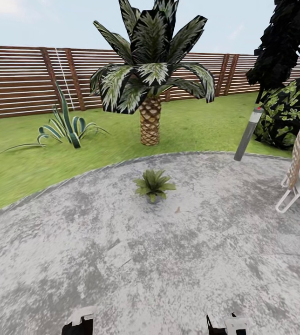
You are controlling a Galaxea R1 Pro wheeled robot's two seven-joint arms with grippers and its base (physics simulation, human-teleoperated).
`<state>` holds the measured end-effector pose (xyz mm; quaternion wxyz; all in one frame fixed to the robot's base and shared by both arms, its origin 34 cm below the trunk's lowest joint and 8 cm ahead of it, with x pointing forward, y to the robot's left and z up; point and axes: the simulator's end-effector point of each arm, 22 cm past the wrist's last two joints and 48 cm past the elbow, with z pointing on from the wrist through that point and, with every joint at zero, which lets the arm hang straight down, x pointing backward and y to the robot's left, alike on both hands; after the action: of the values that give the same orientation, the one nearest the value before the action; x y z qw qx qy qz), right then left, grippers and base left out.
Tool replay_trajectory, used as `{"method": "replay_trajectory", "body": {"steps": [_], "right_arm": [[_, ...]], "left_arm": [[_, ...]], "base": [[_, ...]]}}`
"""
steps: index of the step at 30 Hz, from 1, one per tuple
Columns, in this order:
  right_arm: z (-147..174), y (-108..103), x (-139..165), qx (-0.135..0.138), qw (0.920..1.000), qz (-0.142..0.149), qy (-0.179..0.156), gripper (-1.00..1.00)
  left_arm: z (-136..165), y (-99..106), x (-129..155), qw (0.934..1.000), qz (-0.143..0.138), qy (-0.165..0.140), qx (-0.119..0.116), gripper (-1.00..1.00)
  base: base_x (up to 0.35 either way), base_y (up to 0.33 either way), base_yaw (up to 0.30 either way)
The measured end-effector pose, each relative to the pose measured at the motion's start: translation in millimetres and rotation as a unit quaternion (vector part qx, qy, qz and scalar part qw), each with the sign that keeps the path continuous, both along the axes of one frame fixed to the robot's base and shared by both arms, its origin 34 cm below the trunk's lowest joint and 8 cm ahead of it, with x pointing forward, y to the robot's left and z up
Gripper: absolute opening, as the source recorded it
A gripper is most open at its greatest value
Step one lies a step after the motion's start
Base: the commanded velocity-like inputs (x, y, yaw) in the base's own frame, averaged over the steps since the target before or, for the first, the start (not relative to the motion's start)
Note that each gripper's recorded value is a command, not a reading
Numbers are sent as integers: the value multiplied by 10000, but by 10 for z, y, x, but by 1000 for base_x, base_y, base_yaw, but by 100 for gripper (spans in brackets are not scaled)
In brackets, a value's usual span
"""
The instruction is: Pick up the pesticide atomizer in the garden and spray insectifuge to fully cover both potted plants in the garden.
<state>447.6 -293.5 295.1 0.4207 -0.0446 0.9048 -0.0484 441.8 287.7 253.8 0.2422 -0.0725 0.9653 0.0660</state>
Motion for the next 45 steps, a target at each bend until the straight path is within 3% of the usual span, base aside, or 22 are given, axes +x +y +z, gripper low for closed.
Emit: {"method": "replay_trajectory", "body": {"steps": [7, 28, 45], "right_arm": [[0, 3, 0, 0, 10000, 7, 0, 100], [-1, 6, 1, 5, 10000, 13, 1, 100], [-2, 17, 1, 12, 10000, 13, 2, 100]], "left_arm": [[-1, -3, -2, 10000, -3, 4, -6, -100], [1, 4, 0, 10000, -2, -2, 10, -100], [-3, 0, -4, 10000, -7, 10, 1, -100]], "base": [[279, -166, -210], [275, -169, -3], [171, -240, 0]]}}
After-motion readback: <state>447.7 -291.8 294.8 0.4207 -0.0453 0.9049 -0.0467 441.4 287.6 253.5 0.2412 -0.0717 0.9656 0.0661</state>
